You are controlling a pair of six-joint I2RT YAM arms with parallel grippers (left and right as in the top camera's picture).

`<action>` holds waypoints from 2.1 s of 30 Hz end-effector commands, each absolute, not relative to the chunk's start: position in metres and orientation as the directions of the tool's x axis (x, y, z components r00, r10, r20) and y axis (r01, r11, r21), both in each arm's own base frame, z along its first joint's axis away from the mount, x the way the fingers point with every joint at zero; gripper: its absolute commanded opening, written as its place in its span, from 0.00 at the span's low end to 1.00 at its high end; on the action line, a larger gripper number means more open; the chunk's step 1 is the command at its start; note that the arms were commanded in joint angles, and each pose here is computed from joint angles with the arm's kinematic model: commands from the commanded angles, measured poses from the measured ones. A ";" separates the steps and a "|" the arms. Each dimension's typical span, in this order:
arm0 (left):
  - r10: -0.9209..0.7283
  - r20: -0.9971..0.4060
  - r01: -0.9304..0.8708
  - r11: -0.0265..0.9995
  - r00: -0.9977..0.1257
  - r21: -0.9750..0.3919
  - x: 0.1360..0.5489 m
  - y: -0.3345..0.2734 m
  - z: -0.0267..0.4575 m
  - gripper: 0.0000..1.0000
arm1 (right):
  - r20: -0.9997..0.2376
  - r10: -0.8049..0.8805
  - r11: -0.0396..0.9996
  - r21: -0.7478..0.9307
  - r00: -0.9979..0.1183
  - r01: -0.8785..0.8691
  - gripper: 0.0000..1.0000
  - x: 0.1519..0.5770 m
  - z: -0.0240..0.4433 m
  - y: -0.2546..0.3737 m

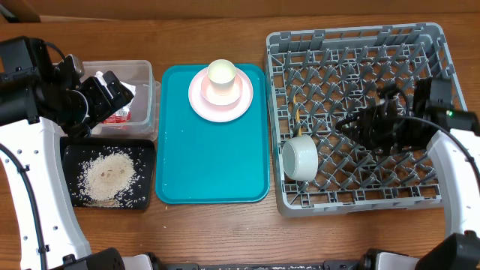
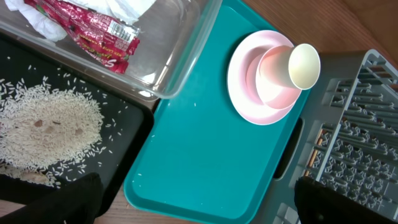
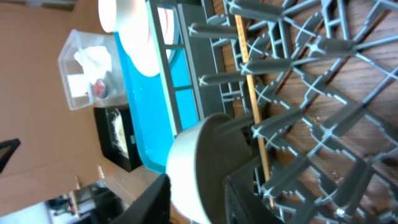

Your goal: Sort waste into correct bins and load items into the dishwasher

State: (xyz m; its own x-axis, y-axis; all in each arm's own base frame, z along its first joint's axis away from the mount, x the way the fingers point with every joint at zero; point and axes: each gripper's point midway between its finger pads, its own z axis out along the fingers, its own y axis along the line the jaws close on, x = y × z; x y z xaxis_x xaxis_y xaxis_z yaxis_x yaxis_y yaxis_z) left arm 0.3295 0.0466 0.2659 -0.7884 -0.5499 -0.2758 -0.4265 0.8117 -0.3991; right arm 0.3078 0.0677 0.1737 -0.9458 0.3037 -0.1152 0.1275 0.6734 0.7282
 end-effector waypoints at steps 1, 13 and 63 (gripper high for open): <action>-0.529 -0.309 -0.402 0.828 -0.790 -0.391 0.329 0.047 0.273 1.00 | -0.209 0.236 0.757 0.652 -0.949 0.044 0.24 0.308 0.198 0.077; -0.529 -0.309 -0.402 0.828 -0.790 -0.391 0.329 0.047 0.274 1.00 | -0.194 -0.060 0.813 0.559 -0.979 -0.161 0.04 0.262 0.191 0.164; -0.529 -0.309 -0.402 0.828 -0.790 -0.391 0.329 0.047 0.273 1.00 | -0.247 0.060 0.998 -0.006 -0.967 0.063 0.33 0.249 0.263 0.074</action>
